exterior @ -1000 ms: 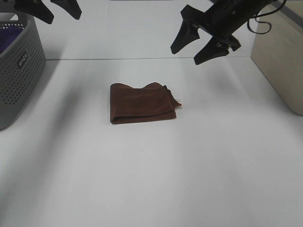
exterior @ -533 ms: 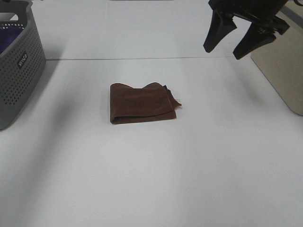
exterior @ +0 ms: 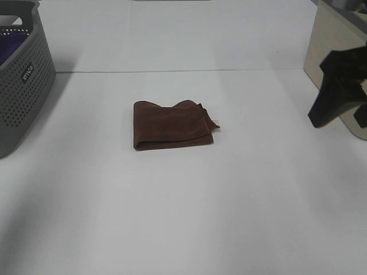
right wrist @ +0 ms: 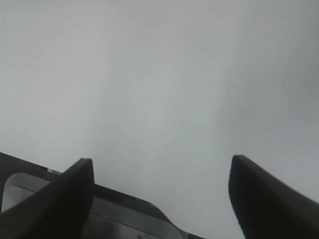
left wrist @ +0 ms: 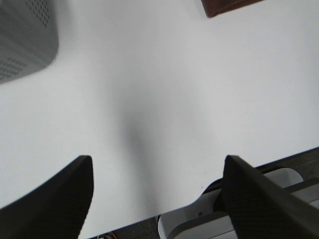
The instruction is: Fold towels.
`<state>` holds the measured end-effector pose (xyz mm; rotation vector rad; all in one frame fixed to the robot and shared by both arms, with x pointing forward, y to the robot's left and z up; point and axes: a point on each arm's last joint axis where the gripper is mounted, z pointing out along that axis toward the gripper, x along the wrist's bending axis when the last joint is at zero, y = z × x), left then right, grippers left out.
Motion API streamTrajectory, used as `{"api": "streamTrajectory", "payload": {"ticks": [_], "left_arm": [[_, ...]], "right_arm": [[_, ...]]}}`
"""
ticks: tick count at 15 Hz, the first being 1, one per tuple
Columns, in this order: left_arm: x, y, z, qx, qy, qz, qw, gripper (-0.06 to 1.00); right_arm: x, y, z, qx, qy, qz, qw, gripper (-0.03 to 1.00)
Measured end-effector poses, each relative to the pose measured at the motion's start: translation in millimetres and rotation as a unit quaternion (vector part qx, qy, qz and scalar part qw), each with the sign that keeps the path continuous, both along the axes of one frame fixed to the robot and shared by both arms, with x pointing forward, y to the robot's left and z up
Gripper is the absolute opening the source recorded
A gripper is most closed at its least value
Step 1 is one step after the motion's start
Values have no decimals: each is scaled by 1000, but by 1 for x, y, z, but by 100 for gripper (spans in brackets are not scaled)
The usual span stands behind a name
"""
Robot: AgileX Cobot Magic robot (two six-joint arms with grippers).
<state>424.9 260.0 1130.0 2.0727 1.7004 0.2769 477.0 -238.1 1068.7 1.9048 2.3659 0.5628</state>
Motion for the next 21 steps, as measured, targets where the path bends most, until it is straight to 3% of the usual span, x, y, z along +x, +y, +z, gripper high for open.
{"api": "streamTrajectory", "payload": {"ticks": [6, 8, 12, 14, 17, 21], "left_arm": [[-96, 15, -44, 1, -43, -7, 999, 69], [-135, 21, -58, 5, -122, -28, 992, 69], [-156, 24, -78, -2, -192, -33, 981, 69], [-159, 24, -77, -3, -217, -42, 975, 69], [-160, 22, -76, -1, -224, -63, 972, 69], [-160, 21, -76, -2, -226, -71, 972, 69]], "right_arm": [[-101, -22, -19, -8, -89, -6, 996, 71], [-141, -30, -29, -2, -152, -1, 988, 71], [-171, -35, -13, 17, -249, 0, 968, 71], [-182, -36, -13, 17, -250, 6, 968, 71], [-188, -37, -21, 7, -216, 14, 976, 71], [-188, -37, -22, 3, -217, 19, 976, 71]]}}
